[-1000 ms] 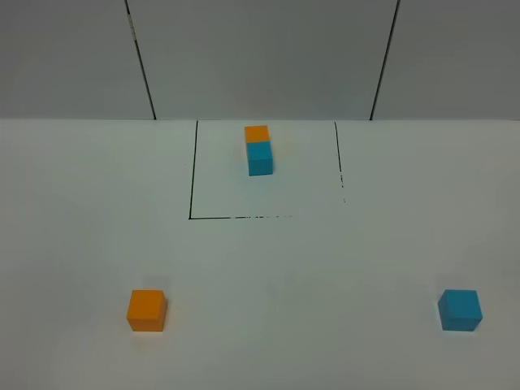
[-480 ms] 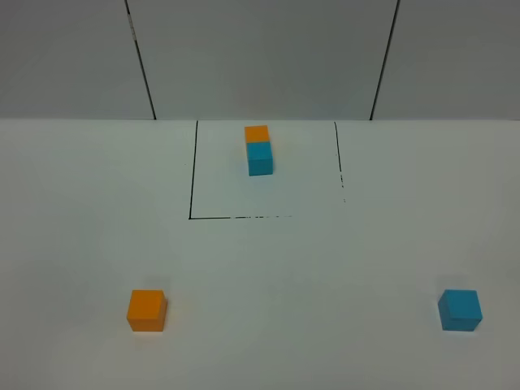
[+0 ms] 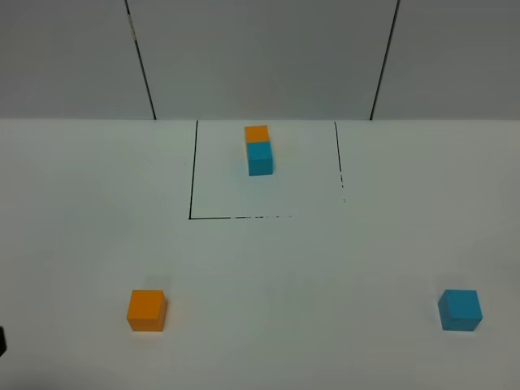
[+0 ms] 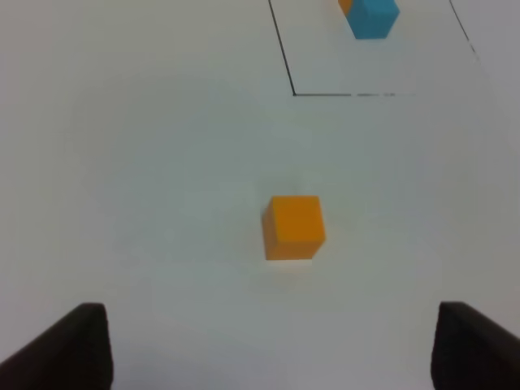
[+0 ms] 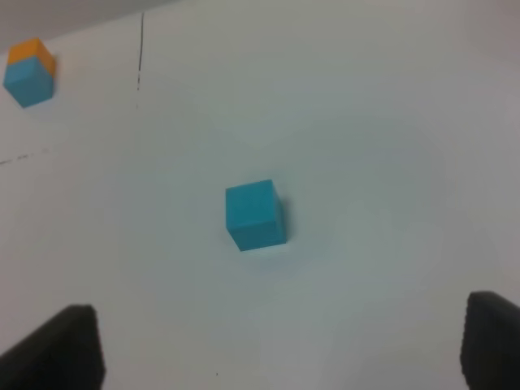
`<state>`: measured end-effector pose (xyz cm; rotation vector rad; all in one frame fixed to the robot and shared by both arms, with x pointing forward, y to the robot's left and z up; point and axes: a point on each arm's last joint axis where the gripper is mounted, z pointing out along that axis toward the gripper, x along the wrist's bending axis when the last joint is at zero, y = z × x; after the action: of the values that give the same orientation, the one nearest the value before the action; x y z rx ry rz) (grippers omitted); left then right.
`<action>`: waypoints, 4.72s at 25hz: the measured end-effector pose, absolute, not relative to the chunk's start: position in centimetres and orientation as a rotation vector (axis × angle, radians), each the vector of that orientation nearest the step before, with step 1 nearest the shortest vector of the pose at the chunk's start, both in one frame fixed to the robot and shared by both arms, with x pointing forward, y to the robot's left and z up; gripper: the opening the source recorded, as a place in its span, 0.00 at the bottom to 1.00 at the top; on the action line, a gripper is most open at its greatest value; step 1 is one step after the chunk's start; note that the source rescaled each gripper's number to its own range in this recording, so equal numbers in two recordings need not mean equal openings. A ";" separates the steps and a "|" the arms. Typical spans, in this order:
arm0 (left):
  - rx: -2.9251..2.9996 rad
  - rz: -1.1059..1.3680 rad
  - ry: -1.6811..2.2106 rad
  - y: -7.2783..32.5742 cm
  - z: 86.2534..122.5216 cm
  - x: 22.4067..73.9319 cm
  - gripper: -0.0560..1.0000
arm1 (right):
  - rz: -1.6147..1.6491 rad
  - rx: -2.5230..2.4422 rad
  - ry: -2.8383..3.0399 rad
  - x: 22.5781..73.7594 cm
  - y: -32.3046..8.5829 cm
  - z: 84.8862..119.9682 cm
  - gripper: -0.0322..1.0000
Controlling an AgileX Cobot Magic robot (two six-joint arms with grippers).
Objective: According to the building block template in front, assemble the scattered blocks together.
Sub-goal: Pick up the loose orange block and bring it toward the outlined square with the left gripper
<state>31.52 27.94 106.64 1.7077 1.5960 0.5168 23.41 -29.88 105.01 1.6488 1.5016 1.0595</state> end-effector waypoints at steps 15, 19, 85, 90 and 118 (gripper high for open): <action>2.120 -0.099 1.777 22.9 103.4 47.8 0.69 | 1.059 1.649 1.502 23.4 -29.9 105.0 0.77; 2.253 -0.122 1.861 19.8 101.4 50.0 0.69 | 1.059 1.649 1.502 23.4 -29.9 105.0 0.77; 2.354 -0.127 2.000 16.8 90.9 55.1 0.05 | 1.060 1.649 1.501 23.4 -29.9 105.0 0.77; 2.530 -0.108 1.699 16.1 93.7 56.6 0.05 | 1.060 1.649 1.501 23.4 -29.9 105.0 0.77; 3.008 0.173 -0.152 -2.0 95.0 61.7 0.05 | 1.060 1.649 1.501 23.4 -29.9 105.0 0.77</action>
<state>61.69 -2.00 95.01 3.0075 -0.1524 0.1729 23.41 -29.88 105.01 1.6492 1.5012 1.0597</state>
